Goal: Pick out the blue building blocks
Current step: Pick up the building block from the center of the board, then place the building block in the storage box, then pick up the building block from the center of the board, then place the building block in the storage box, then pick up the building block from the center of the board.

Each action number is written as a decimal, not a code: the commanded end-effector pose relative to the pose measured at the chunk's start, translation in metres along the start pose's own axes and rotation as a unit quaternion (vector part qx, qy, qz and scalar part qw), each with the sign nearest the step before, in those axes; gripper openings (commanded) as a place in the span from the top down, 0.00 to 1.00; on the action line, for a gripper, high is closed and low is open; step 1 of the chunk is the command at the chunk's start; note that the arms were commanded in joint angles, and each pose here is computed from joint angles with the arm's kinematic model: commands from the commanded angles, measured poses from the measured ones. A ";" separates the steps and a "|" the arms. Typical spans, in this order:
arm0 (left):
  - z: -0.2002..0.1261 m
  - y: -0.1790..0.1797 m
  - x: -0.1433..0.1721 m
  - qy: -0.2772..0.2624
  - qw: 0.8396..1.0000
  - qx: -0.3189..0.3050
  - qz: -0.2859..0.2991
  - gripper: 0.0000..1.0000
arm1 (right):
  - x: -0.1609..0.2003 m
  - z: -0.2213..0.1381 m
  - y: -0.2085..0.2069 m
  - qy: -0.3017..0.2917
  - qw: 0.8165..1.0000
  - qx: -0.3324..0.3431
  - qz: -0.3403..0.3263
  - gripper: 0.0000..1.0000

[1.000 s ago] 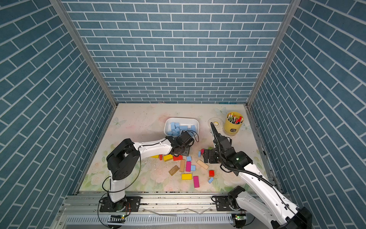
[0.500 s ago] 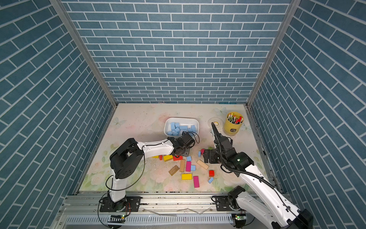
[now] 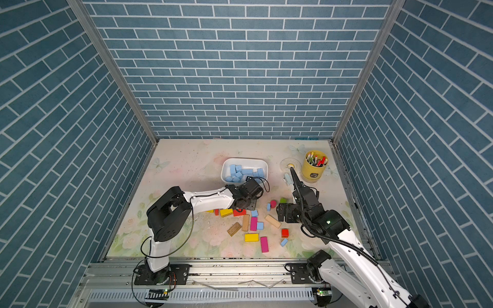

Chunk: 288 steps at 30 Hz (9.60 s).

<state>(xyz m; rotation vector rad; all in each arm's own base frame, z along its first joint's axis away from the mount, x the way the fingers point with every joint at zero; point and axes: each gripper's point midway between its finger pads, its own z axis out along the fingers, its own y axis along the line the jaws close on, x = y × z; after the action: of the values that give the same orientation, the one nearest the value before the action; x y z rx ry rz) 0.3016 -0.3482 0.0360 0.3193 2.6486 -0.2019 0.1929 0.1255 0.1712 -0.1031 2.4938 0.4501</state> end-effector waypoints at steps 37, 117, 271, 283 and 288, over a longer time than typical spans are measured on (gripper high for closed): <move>0.011 0.021 -0.141 -0.048 0.996 0.015 -0.070 0.81 | -0.017 -0.009 -0.013 -0.089 0.996 0.016 -0.004 0.07; -0.171 0.075 -0.032 -0.194 0.968 0.155 0.035 0.01 | -0.008 0.095 0.018 0.088 0.987 0.131 0.040 0.35; -0.165 0.037 -0.031 -0.183 0.948 0.258 0.041 0.01 | 0.084 0.007 -0.042 0.132 0.975 0.090 0.152 0.10; -0.167 0.040 -0.029 -0.183 0.949 0.255 0.040 0.01 | 0.113 0.024 -0.042 0.134 0.970 0.131 0.156 0.24; -0.167 0.042 -0.027 -0.183 0.949 0.254 0.039 0.01 | 0.116 0.031 -0.041 0.126 0.970 0.145 0.151 0.29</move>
<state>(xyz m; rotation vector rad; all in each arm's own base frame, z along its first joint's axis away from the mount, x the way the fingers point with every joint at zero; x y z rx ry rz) 0.2643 -0.2806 0.1816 0.4859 2.2080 -0.8301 0.1158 0.1057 0.0726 0.2418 2.8542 0.2435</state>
